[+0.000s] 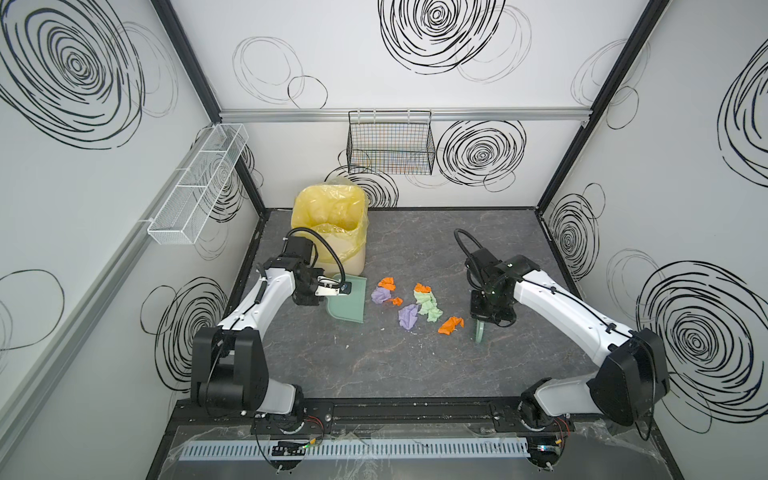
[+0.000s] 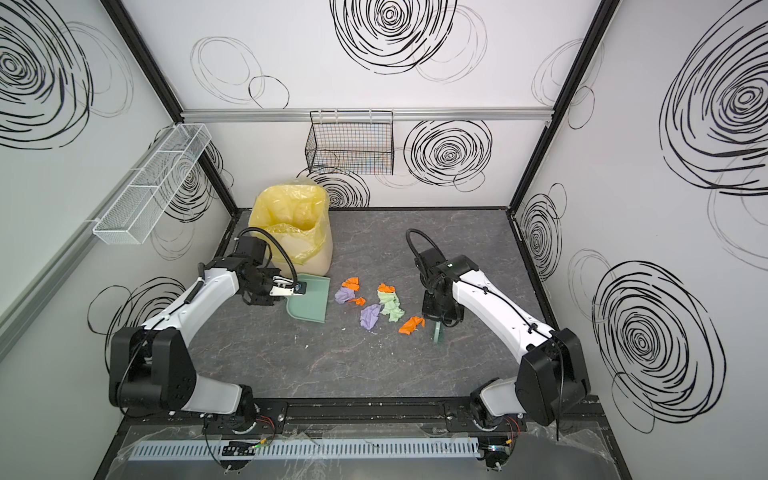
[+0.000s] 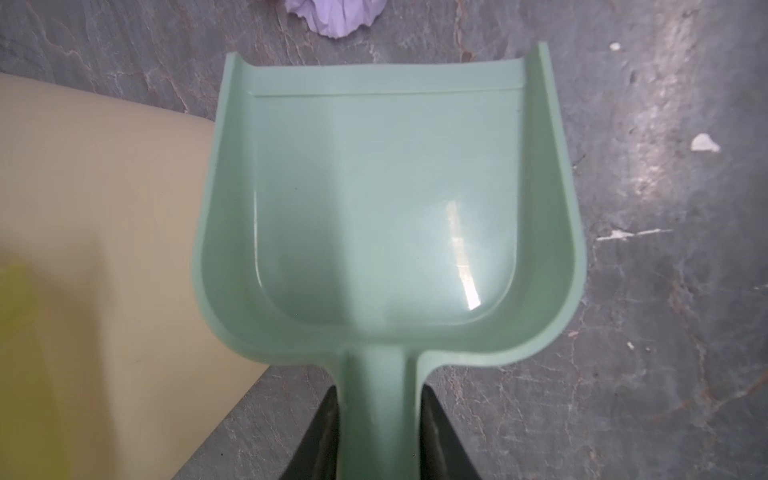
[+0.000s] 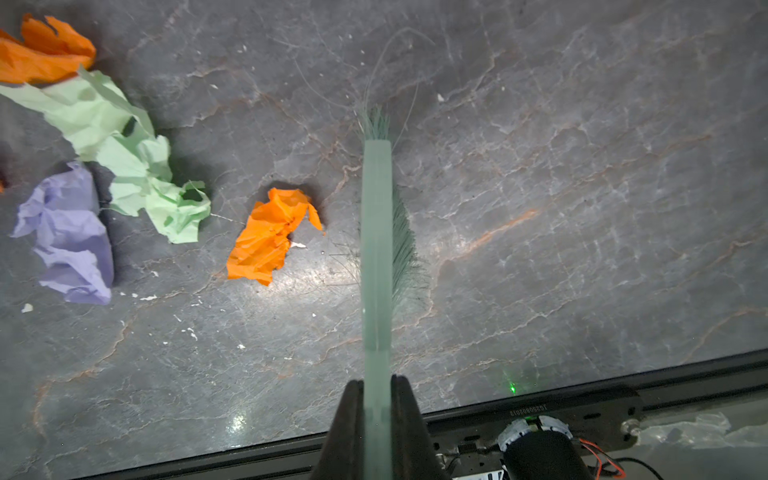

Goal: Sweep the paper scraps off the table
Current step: 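Move the dustpan with the left gripper beside the pile while the right brush pushes scraps, then sweep the scrap pile with the right brush into the dustpan held by the left gripper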

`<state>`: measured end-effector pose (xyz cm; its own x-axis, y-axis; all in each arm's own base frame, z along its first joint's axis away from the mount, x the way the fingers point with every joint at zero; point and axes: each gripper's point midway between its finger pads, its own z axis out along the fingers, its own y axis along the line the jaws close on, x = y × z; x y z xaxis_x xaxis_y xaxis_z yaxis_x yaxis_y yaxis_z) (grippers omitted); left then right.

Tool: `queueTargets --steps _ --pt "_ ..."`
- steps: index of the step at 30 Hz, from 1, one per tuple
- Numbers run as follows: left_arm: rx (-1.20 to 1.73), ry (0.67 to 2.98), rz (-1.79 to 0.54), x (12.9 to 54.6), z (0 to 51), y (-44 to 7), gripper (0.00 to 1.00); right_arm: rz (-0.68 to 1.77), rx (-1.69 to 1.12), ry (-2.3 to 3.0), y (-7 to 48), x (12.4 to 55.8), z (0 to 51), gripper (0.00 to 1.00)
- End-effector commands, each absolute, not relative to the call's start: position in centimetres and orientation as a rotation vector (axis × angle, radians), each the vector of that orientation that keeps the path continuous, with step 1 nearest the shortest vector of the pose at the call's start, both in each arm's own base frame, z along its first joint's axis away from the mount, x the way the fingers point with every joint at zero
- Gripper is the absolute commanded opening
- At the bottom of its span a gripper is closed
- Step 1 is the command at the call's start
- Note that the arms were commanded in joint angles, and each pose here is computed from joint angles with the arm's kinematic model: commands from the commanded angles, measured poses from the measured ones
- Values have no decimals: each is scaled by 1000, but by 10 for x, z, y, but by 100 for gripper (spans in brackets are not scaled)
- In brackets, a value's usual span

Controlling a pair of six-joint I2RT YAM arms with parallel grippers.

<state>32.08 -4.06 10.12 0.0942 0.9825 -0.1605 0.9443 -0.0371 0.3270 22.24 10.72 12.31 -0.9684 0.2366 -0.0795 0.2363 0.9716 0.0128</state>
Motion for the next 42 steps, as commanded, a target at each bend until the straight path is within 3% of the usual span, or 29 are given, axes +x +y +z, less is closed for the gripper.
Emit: queueTargets --steps 1,21,42 --pt "2035 1900 173 332 105 -45 0 42 317 3048 117 232 121 0" --pt "2102 1901 121 342 90 -89 0 212 177 3072 194 243 102 0" --pt "2121 1897 -27 328 73 -131 0 441 18 3036 293 265 105 0"
